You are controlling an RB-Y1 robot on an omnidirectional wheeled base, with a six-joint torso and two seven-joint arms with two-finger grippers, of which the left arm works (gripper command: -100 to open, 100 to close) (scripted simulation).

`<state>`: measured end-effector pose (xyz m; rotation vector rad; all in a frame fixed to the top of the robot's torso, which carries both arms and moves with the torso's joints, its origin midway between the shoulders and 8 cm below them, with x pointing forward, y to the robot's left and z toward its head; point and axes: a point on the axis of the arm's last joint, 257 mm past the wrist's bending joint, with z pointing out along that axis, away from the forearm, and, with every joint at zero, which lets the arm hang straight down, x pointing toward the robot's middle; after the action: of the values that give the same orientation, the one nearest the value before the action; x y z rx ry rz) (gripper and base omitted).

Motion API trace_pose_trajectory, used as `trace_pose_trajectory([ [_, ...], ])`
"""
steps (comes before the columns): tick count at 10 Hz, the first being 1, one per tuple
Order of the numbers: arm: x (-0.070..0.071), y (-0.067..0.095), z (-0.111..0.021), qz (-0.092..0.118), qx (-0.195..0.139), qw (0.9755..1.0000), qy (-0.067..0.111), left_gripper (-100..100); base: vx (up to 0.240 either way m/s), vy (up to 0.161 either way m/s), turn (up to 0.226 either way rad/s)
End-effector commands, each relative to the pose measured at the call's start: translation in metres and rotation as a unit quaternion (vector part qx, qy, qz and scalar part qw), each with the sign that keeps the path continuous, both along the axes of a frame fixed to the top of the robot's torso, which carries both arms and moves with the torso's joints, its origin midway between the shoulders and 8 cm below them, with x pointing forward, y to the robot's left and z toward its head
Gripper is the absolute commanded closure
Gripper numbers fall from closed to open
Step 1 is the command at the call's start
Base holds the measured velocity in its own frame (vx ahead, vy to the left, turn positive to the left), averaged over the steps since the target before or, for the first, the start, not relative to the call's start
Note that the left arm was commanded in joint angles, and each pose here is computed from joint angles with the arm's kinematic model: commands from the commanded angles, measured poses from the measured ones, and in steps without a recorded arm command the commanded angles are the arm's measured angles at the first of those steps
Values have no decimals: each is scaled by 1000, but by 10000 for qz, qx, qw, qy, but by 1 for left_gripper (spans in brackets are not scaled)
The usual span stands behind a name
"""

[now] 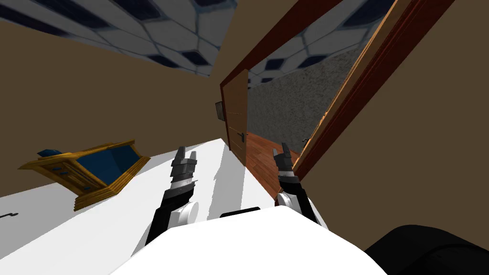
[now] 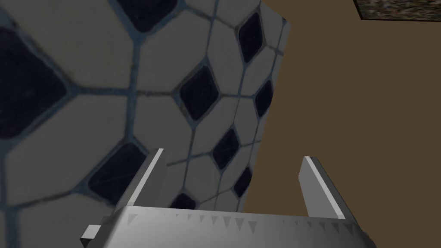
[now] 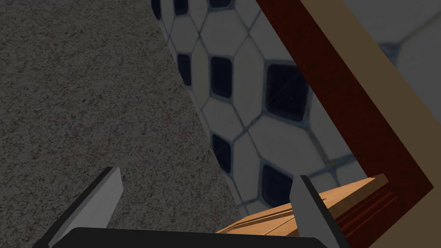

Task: Push the door open

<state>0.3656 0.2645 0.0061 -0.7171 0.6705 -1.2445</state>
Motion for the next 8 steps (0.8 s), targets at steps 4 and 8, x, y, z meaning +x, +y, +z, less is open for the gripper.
trace_pose_trajectory([
  [4,16,-17,-21,-269,7,9994,210,-100,156,52,-90],
  [8,33,-36,-44,-529,-16,9976,449,-100,172,85,-113],
])
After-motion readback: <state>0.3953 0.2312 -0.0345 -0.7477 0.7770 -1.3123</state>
